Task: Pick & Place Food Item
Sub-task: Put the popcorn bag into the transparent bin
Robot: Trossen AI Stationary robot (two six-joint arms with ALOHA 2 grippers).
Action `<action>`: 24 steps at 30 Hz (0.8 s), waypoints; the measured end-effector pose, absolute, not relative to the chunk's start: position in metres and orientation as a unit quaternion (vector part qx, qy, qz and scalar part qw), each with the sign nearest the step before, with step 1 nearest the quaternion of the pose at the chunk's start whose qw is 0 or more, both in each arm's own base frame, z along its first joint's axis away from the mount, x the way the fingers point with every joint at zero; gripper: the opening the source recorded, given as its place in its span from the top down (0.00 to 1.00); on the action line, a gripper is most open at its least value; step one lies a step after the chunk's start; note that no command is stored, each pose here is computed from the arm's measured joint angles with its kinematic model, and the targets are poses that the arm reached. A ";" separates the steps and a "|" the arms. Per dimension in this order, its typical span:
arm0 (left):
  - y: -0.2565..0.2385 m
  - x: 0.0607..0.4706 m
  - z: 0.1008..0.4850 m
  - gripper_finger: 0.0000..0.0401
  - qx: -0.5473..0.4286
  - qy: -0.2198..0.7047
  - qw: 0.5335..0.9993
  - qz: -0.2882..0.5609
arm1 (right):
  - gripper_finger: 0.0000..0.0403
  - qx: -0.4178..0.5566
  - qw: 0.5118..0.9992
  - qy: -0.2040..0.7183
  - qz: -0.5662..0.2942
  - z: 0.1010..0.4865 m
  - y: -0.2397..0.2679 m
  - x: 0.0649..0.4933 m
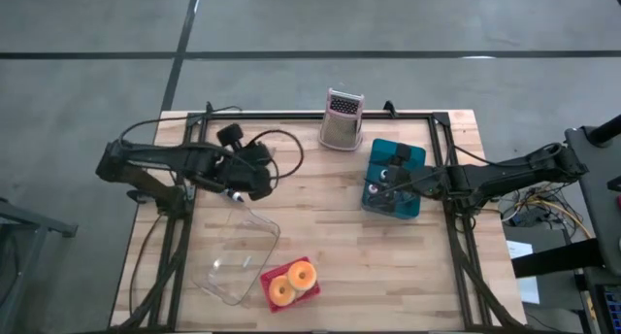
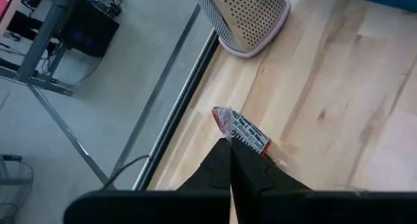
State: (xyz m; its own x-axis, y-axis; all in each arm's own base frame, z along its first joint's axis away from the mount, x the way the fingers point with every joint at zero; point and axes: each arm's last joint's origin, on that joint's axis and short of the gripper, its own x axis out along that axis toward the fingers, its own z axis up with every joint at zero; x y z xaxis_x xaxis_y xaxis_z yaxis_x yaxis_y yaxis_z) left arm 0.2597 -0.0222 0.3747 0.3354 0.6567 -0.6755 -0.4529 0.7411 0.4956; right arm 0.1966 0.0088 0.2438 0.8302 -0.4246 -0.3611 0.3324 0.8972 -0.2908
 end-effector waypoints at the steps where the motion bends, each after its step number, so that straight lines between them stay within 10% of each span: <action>1: -0.025 0.256 0.376 1.00 0.106 0.463 0.811 0.343 | 0.43 -0.108 0.951 0.212 -0.199 0.244 0.009 0.197; 24: -0.101 0.212 0.383 1.00 0.076 0.432 0.854 0.280 | 0.43 -0.078 0.958 0.184 -0.207 0.248 0.009 0.199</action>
State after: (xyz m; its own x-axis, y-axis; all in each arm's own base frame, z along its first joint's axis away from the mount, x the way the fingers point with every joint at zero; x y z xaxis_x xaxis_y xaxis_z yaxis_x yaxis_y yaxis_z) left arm 0.2120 -0.1009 0.3829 0.4704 0.5436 -0.6951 -0.4130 0.8317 0.3710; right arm 0.1986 0.0089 0.2481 0.8466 -0.4254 -0.3199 0.3683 0.9021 -0.2248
